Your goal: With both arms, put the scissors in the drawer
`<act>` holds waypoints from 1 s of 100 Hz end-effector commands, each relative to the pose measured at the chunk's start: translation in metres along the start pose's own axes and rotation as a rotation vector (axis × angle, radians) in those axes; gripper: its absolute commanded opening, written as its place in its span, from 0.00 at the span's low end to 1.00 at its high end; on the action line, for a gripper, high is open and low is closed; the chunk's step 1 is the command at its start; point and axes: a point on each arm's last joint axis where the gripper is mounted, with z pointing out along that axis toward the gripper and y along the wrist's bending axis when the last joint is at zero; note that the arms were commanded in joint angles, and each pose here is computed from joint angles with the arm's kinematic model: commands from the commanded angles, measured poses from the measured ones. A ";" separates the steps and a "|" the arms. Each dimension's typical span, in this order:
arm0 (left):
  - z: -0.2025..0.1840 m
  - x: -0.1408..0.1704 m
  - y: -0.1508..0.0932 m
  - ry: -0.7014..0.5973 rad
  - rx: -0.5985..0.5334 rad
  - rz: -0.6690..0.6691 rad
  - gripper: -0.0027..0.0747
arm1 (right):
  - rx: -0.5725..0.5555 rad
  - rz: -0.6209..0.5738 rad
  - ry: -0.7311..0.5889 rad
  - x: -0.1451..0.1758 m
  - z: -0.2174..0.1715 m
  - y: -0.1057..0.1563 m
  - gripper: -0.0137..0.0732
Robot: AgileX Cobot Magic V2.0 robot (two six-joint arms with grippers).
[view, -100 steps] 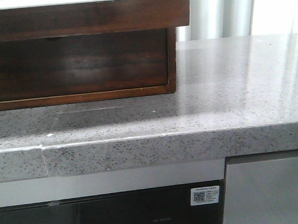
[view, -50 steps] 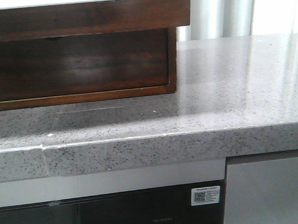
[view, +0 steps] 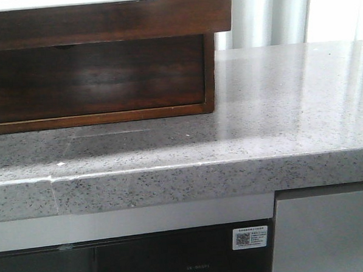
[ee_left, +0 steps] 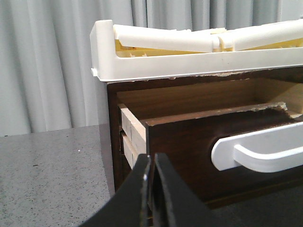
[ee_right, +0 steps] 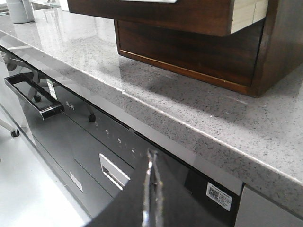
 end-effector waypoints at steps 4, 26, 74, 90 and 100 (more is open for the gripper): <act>-0.006 -0.012 -0.003 -0.078 0.057 -0.108 0.01 | 0.043 0.011 -0.073 -0.014 -0.001 -0.004 0.08; -0.005 -0.003 -0.006 0.042 0.073 -0.378 0.01 | 0.043 0.011 -0.073 -0.014 -0.001 -0.004 0.08; -0.001 0.028 -0.010 0.142 -0.019 -0.314 0.01 | 0.043 0.011 -0.073 -0.014 -0.001 -0.004 0.08; 0.003 0.029 -0.003 0.001 -0.143 -0.077 0.01 | 0.043 0.011 -0.073 -0.014 -0.001 -0.004 0.08; 0.003 0.033 0.001 -0.030 -0.216 -0.030 0.01 | 0.043 0.011 -0.073 -0.014 -0.001 -0.004 0.08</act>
